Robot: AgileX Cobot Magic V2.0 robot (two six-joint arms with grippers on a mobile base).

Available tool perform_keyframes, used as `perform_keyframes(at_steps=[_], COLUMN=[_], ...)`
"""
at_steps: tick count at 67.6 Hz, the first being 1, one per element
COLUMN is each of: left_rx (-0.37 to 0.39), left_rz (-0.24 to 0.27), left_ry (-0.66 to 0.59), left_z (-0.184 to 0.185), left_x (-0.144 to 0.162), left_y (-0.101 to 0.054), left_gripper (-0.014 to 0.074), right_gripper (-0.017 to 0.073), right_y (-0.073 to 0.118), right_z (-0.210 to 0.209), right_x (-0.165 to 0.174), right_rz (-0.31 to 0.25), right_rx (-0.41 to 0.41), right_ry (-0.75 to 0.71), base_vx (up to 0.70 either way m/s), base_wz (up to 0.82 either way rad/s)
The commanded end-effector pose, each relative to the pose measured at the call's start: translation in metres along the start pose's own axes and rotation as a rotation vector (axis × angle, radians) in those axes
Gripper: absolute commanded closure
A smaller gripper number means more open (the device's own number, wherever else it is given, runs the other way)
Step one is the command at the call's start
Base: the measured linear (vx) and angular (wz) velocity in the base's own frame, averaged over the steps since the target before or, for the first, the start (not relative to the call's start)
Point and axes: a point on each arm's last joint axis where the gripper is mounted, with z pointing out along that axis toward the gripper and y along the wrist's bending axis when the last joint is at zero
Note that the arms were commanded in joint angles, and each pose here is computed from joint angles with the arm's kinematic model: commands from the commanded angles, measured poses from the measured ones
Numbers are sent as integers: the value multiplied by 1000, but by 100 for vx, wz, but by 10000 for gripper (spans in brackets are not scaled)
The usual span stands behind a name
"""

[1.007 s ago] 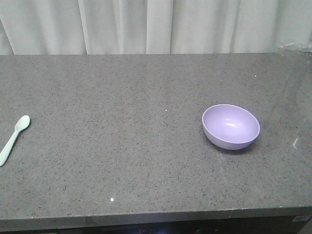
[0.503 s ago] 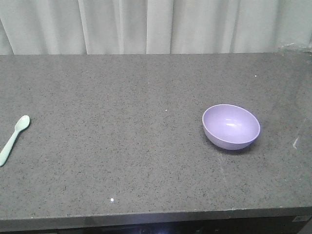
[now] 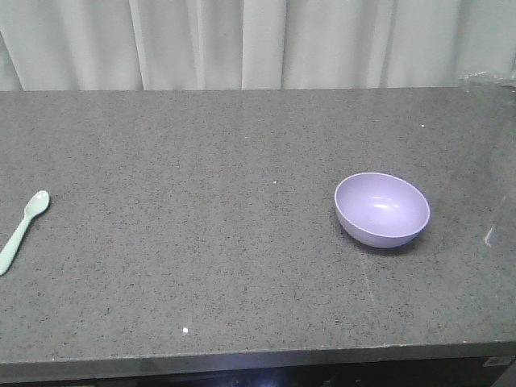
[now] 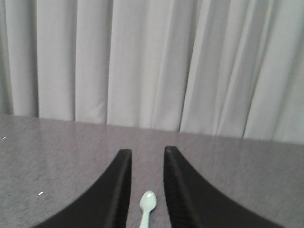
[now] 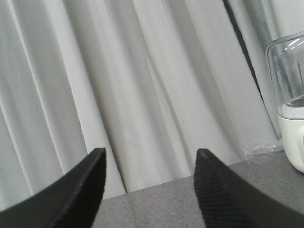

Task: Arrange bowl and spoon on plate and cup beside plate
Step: 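Lower the left gripper over the pale green spoon handle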

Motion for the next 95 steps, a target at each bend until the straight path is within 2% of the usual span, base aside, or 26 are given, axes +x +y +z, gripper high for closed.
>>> perform_keyframes(at_steps=[1, 8, 17, 22, 31, 42, 55, 75, 83, 95], left_rx=[-20, -39, -45, -50, -64, -26, -35, -36, -12, 1], left_rz=[114, 162, 204, 216, 221, 255, 274, 278, 255, 268], left_ry=[62, 178, 342, 407, 571, 756, 952, 1079, 1135, 1210], left_z=[16, 41, 83, 106, 156, 210, 255, 291, 304, 322], left_x=[-35, -60, -79, -87, -86, -68, -33, 5, 22, 47], left_y=[-4, -9, -15, -18, -23, -30, -31, -30, -32, -30], left_gripper=[332, 295, 293, 293, 293, 293, 293, 293, 293, 293], right_gripper=[16, 2, 3, 3, 3, 3, 3, 3, 3, 3], right_y=[4, 3, 3, 3, -1, -4, -5, -6, -6, -7], right_z=[9, 19, 32, 40, 48, 51, 51, 50, 50, 50], right_x=[-14, -9, -12, -15, -11, -3, -1, 0, 1, 2], right_rz=[-16, -30, -84, -126, -165, -182, -202, -203, -203, -203], right_rx=[-28, -12, 25, 52, 87, 111, 120, 125, 129, 132], right_ry=[-88, -35, 64, 125, 212, 285, 315, 327, 338, 343], base_vx=[0, 0, 0, 0, 0, 0, 0, 0, 0, 0], base_wz=[0, 0, 0, 0, 0, 0, 0, 0, 0, 0])
